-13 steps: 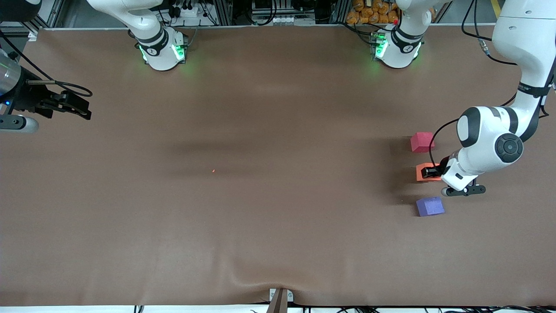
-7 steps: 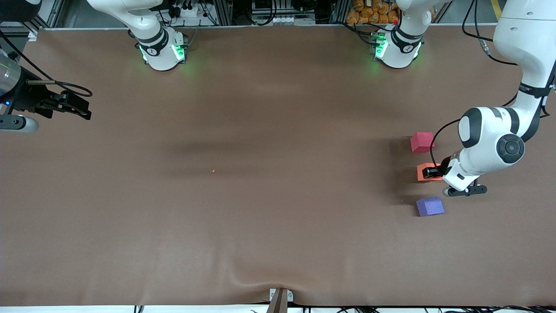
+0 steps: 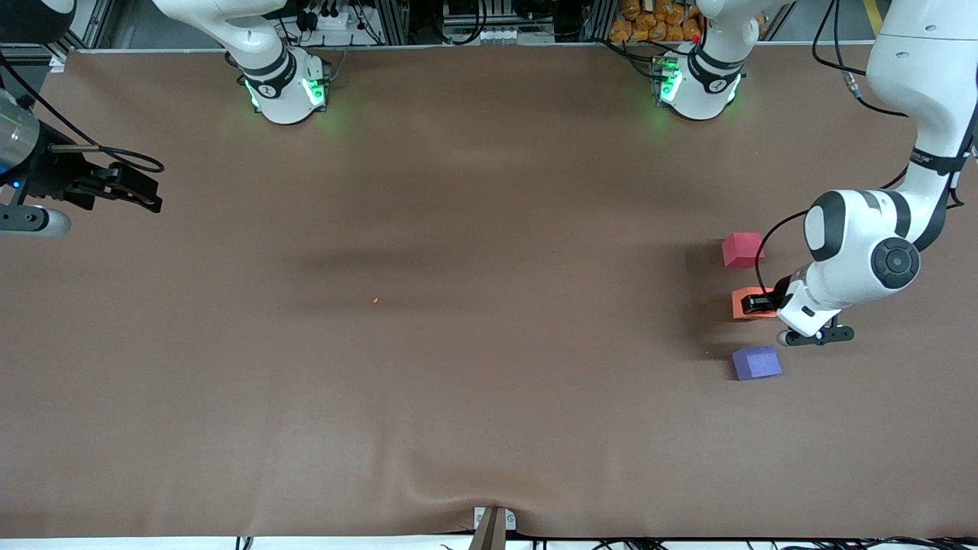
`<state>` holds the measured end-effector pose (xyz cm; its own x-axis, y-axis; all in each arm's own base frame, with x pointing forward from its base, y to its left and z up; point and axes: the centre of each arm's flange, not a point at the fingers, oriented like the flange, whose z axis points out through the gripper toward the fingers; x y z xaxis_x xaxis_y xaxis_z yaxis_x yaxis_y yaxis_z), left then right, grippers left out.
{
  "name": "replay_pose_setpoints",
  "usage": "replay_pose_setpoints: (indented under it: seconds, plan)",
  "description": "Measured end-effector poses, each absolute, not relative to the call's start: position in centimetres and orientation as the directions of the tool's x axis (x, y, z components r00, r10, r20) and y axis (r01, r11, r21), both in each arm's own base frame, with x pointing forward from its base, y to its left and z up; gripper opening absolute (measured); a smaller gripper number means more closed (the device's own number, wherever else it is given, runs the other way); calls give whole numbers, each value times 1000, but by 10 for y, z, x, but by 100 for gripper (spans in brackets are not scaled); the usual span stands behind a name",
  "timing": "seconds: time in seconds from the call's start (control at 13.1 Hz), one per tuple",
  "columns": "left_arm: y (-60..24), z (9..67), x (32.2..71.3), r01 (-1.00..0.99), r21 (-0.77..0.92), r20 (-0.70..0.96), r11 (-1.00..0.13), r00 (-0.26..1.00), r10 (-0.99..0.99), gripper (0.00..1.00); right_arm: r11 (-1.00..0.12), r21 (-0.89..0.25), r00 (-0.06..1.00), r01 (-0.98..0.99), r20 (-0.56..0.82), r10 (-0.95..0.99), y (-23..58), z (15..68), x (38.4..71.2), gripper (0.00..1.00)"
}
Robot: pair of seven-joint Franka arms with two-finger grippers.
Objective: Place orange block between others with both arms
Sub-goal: 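Open the left gripper to release the orange cube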
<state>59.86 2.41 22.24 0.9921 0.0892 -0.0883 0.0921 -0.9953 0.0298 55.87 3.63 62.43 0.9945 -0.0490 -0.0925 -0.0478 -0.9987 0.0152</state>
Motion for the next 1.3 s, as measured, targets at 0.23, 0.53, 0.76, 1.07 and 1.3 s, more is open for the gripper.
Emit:
replay_pose_setpoints:
  seconds: [0.23,0.53,0.76,1.07,1.3]
  plan:
    - [24,219,600,93,32,-89,-995,992,90,53,-999,16,995,-50,-90,-51,35,625,559,100]
    - [24,220,601,110,31,-88,-993,990,107,53,-998,17,995,-61,-76,-62,29,627,561,100]
    - [24,220,601,111,31,-88,-993,990,108,53,-996,17,994,-90,-64,-91,13,629,562,100]
    - [24,216,600,122,31,-94,-992,988,118,91,-992,11,991,-127,-45,-128,-9,633,564,100]
    - [24,216,600,146,29,-96,-989,985,143,100,-993,5,993,-114,-22,-114,-2,636,566,100]
